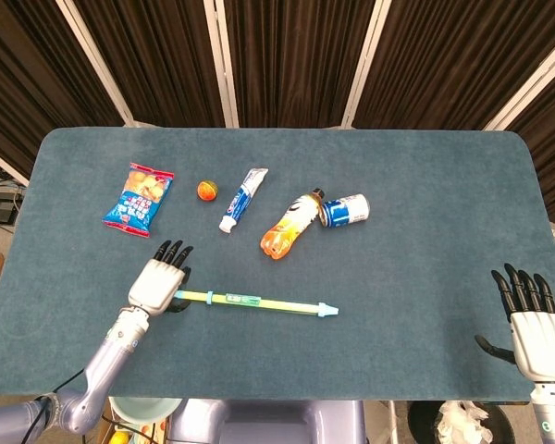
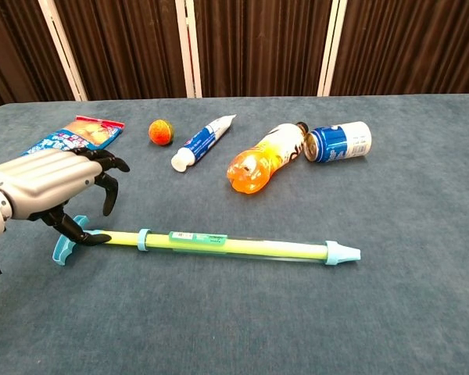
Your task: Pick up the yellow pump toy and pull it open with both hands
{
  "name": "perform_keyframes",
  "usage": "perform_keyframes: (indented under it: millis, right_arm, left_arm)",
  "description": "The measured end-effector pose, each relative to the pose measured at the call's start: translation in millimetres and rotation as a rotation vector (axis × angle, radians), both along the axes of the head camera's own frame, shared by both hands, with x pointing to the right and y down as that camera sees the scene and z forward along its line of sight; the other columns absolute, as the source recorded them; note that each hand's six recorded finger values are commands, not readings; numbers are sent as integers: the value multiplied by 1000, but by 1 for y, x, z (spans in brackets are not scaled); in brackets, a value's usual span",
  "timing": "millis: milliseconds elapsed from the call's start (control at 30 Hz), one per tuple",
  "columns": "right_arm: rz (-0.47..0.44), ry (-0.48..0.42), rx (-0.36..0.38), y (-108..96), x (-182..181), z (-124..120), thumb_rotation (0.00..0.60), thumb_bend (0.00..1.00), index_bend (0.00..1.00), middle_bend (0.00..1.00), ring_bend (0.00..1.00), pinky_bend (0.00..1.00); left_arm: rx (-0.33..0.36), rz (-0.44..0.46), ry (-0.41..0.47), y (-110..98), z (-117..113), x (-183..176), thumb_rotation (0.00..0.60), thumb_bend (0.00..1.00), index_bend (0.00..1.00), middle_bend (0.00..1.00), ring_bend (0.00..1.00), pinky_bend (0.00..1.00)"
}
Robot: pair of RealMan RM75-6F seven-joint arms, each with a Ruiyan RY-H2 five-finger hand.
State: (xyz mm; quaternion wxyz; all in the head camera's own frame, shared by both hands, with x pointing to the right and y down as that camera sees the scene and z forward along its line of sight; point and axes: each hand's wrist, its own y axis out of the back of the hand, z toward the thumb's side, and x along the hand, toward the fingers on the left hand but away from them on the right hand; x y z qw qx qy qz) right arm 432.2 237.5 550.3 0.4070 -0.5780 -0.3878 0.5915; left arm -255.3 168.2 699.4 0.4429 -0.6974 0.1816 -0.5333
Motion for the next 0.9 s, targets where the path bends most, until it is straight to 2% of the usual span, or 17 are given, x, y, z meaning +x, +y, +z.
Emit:
perform_keyframes:
  millis: [500, 900]
  right_arm:
    - [4, -4, -1, 0, 0, 0, 600, 141, 61, 0, 0, 0]
    - [6, -8, -2, 0, 1, 0, 600, 143, 62, 0, 0, 0]
  left_arm:
    - [-22, 6, -24, 6, 17, 6, 600, 235, 510, 89, 0, 76]
    - [-32, 19, -21, 9, 22, 14, 600, 385, 584, 121, 0, 76]
